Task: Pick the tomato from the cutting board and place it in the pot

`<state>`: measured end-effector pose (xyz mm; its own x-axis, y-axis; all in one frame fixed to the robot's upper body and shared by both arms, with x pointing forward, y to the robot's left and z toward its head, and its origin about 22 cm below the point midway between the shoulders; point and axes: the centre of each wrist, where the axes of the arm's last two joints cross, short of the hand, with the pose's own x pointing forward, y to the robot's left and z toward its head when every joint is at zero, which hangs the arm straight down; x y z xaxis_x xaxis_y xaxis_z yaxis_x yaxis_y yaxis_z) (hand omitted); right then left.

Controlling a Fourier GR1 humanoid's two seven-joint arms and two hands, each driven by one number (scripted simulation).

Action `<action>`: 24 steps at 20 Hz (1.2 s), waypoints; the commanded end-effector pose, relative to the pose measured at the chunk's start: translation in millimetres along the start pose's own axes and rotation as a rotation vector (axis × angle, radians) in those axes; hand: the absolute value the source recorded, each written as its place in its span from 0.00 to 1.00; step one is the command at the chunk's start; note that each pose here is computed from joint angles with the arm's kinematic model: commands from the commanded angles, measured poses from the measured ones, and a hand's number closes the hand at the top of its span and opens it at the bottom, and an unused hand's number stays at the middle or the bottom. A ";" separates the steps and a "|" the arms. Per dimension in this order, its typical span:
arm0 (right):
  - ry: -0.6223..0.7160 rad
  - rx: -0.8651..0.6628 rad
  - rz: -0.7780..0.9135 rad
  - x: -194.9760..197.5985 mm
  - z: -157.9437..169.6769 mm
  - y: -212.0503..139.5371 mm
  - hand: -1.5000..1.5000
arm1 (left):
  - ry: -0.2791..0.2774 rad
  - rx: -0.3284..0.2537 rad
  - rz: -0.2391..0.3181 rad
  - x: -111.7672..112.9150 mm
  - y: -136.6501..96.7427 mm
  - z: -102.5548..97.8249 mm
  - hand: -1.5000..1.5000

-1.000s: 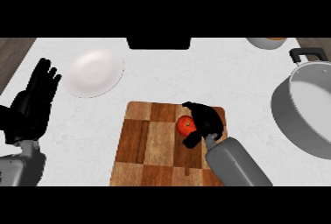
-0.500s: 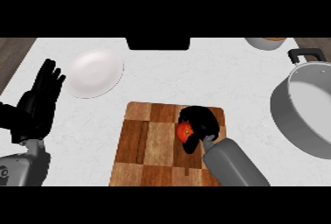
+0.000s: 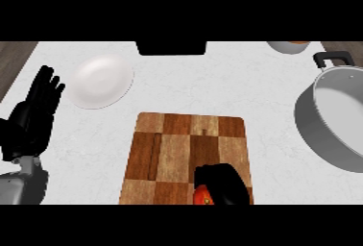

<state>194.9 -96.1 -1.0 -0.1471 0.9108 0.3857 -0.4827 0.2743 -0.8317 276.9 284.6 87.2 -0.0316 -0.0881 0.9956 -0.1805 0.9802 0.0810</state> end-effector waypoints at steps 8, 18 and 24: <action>-0.010 -0.431 -0.174 13.7 81.7 -46.6 1.00 | 0.007 0.016 -0.006 -1.4 -0.5 0.3 0.50; 0.072 -0.958 -0.215 -10.6 142.5 -124.6 1.00 | 0.007 0.004 0.013 -4.5 5.9 -7.7 0.50; 0.168 -1.012 -0.247 -52.2 155.0 -147.6 1.00 | -0.028 0.016 0.002 -5.1 -15.1 -2.2 0.50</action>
<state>151.5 -202.0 144.2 0.0173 0.8496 0.5272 0.4262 0.4707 -0.7725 280.4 284.5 78.0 -0.0397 -0.0841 0.9957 -0.1831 0.9802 0.0755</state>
